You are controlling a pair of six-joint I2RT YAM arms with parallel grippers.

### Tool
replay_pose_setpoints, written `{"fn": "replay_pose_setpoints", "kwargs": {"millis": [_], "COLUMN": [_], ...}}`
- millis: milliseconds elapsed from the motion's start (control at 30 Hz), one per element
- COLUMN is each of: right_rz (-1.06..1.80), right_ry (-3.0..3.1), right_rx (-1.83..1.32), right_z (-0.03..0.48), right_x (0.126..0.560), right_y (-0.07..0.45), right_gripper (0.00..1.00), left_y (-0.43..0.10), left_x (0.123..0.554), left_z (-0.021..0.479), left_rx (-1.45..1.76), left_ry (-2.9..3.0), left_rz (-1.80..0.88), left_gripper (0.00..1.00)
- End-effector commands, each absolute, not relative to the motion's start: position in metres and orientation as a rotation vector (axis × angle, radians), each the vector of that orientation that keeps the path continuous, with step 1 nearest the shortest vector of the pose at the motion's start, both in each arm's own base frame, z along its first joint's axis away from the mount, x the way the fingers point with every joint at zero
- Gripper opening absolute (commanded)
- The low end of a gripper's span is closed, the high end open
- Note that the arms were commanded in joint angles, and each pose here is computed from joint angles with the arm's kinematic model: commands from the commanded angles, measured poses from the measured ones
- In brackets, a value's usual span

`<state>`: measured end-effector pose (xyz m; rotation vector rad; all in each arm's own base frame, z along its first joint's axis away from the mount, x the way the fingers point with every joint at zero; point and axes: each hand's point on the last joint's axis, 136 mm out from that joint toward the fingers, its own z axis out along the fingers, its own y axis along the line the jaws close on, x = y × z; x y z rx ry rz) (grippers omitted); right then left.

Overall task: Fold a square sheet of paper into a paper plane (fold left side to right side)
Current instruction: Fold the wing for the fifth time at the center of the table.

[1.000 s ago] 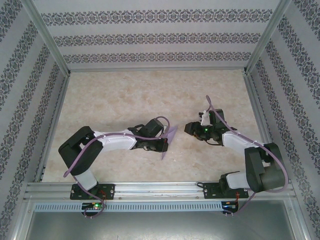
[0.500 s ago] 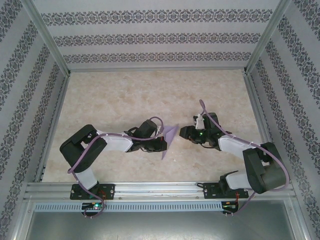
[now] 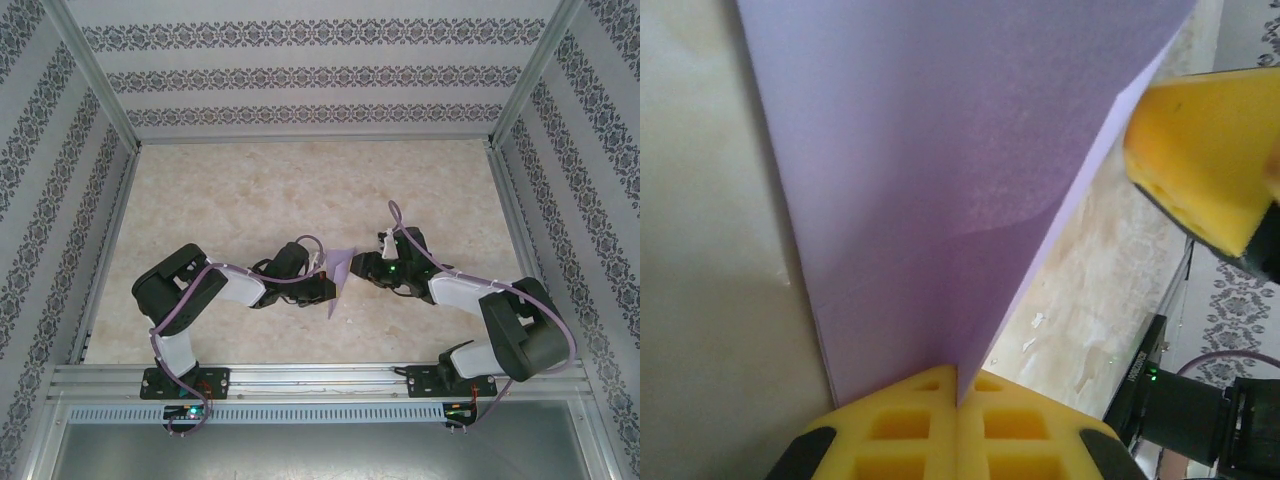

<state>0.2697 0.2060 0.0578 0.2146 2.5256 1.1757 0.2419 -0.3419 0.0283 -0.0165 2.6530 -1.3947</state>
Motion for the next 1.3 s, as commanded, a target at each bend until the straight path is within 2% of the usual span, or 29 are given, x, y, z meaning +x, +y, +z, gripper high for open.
{"fn": "replay_pose_setpoints", "kwargs": {"millis": [0,1100,1267], "right_rz": [1.159,1.171,1.131], "right_ry": [2.506,2.524,2.574], "right_rx": [0.226,0.212,0.252], "right_z": [0.057,0.032,0.019], "right_x": [0.275,0.286,0.283], "right_y": [0.209,0.236,0.233], "right_gripper": [0.43,0.38,0.36], "left_y": [-0.343,-0.340,-0.341], "left_x": [0.250,0.252,0.252], "left_z": [0.039,0.048,0.047], "left_rx": [-0.036,-0.051,-0.050], "left_ry": [2.589,2.533,2.536], "left_rz": [-1.461,-1.479,-1.488], "left_gripper": [0.00,0.00,0.04]}}
